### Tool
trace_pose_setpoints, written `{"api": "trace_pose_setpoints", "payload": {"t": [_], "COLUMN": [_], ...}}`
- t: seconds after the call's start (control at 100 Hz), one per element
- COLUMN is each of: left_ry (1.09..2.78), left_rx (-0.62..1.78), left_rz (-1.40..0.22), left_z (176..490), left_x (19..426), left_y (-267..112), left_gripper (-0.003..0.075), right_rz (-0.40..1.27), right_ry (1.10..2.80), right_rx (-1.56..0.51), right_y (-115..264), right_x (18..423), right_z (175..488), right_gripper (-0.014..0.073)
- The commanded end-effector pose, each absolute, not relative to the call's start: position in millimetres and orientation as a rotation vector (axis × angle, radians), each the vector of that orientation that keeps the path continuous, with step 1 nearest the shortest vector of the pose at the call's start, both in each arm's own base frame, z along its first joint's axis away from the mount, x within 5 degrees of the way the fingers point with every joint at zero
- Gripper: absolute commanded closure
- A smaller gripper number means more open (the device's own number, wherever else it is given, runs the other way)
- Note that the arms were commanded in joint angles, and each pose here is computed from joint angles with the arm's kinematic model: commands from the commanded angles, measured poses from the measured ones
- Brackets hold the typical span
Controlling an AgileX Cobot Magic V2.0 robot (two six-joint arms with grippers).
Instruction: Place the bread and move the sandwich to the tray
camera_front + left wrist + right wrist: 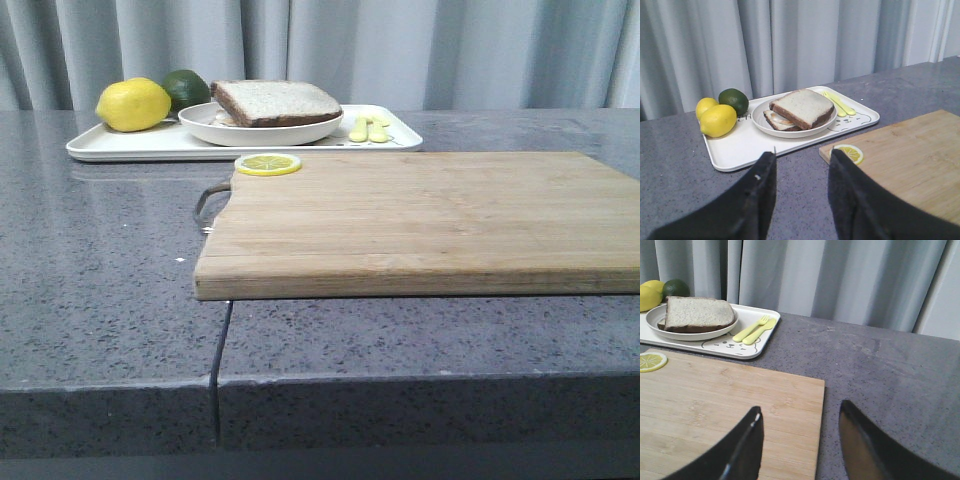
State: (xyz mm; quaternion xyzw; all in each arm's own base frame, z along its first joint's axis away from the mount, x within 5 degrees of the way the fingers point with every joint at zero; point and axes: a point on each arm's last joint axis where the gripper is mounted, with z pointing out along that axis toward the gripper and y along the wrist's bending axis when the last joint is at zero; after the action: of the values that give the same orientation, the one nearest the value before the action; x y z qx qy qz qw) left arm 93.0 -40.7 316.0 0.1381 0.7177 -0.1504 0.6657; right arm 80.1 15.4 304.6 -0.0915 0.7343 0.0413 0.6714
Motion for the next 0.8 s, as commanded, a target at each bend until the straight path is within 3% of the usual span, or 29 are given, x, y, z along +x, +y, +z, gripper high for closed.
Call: {"api": "trace_pose_setpoints", "payload": {"t": [0.0, 0.16, 0.3, 0.47, 0.79], "left_ry": [1.506, 1.54, 1.55, 1.55, 1.551], "left_rx": [0.283, 0.289, 0.291, 0.291, 0.291], "left_rz": [-0.379, -0.375, -0.373, -0.373, -0.373], "left_z": [319, 298, 295, 295, 294], "left_x": [90, 92, 92, 92, 92], "left_y": [-41, -41, -41, -41, -41], "left_gripper": [0.0491, 0.0496, 0.0575, 0.074, 0.0739], "right_rz": [0.076, 0.076, 0.076, 0.077, 0.078], "right_ry": [1.562, 1.562, 1.563, 1.57, 1.569], "right_rx": [-0.187, -0.187, -0.188, -0.189, -0.188], "right_y": [14, 14, 14, 14, 14], "right_x": [81, 81, 81, 81, 81], "right_z": [320, 320, 319, 319, 319], "right_gripper": [0.0232, 0.027, 0.0468, 0.0719, 0.0711]}}
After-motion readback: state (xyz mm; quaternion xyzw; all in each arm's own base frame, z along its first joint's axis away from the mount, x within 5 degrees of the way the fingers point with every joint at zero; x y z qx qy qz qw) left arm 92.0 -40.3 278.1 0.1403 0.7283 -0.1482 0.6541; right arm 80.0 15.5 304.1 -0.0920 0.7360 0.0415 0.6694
